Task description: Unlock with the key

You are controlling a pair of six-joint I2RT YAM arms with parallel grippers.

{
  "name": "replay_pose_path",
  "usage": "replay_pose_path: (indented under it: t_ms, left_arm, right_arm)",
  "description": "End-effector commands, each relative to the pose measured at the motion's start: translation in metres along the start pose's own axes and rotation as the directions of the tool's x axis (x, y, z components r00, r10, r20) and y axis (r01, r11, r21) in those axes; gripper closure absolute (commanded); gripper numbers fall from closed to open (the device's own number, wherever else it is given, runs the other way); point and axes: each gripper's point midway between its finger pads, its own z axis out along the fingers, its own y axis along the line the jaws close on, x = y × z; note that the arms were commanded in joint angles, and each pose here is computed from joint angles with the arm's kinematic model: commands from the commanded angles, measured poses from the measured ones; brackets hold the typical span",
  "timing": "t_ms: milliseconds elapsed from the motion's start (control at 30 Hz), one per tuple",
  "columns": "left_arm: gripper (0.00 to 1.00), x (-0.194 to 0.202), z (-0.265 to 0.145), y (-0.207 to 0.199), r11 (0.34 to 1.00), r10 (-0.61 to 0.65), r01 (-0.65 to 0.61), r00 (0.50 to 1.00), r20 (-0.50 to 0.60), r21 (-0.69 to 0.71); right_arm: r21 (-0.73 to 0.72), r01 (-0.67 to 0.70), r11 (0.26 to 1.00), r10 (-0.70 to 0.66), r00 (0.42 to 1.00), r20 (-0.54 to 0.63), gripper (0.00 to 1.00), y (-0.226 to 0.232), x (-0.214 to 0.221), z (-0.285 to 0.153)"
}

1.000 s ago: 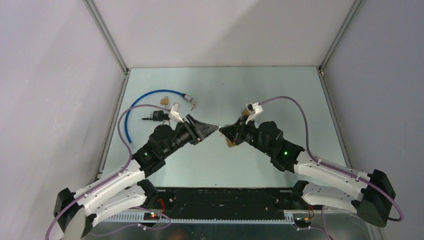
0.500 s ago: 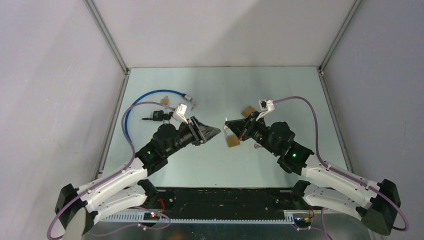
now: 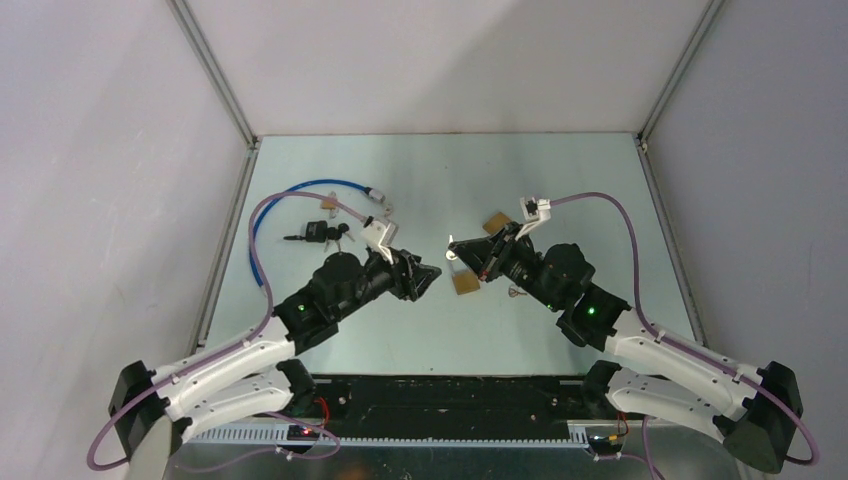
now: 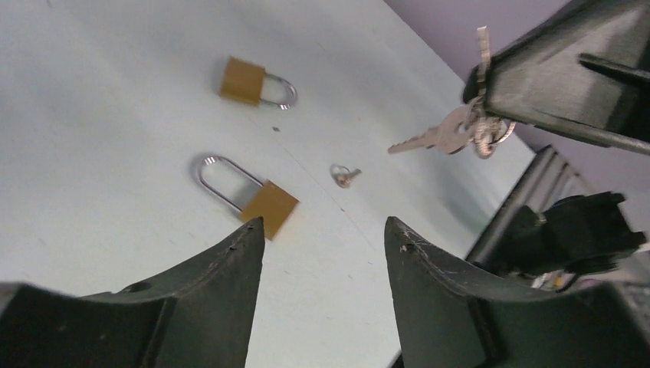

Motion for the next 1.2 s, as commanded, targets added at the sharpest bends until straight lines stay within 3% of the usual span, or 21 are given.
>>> replay_pose_path:
  t_ms: [0,233,400,533,733,1000,1100,1167]
  left_arm:
    - [0.36,-0.045,-0.005,-0.008,0.955,0.294,-0.298,0.942,0.160,-0.001]
    - [0.35,-0.054,-0.012,-0.029,0.884,0.439,-0.466,0.855,0.276,0.039]
    - [0.41,-0.050,-0.014,-0.042,0.824,0.515,-0.561,0.801,0.303,0.081]
    - [0.51,-0.047,-0.012,-0.049,0.796,0.545,-0.596,0.780,0.308,0.102]
    - [0.52,-0.041,-0.008,-0.062,0.777,0.541,-0.605,0.783,0.308,0.172]
    - [0.78,-0.042,-0.006,-0.067,0.775,0.533,-0.601,0.787,0.311,0.193]
    - [0.97,-0.045,-0.007,-0.066,0.774,0.539,-0.608,0.780,0.318,0.179]
    - [1.00,-0.047,-0.008,-0.063,0.770,0.551,-0.618,0.770,0.322,0.158]
  right_arm:
    - [-0.067,-0.039,0.997,0.041,0.999,0.036,1.00,0.022,-0.018,-0.001]
    - [-0.108,-0.079,0.991,0.079,0.997,-0.001,1.00,0.034,-0.016,0.000]
    - [-0.119,-0.087,0.989,0.087,0.996,-0.005,1.00,0.038,-0.018,-0.001]
    - [-0.135,-0.096,0.986,0.096,0.995,-0.008,1.00,0.043,-0.019,-0.002]
    - [-0.146,-0.104,0.984,0.103,0.995,-0.014,1.00,0.046,-0.019,-0.004]
    - [-0.150,-0.100,0.984,0.098,0.995,-0.026,1.00,0.048,-0.016,-0.005]
    - [-0.153,-0.093,0.984,0.088,0.995,-0.035,1.00,0.049,-0.014,-0.006]
    - [-0.155,-0.088,0.984,0.082,0.996,-0.046,1.00,0.049,-0.011,-0.007]
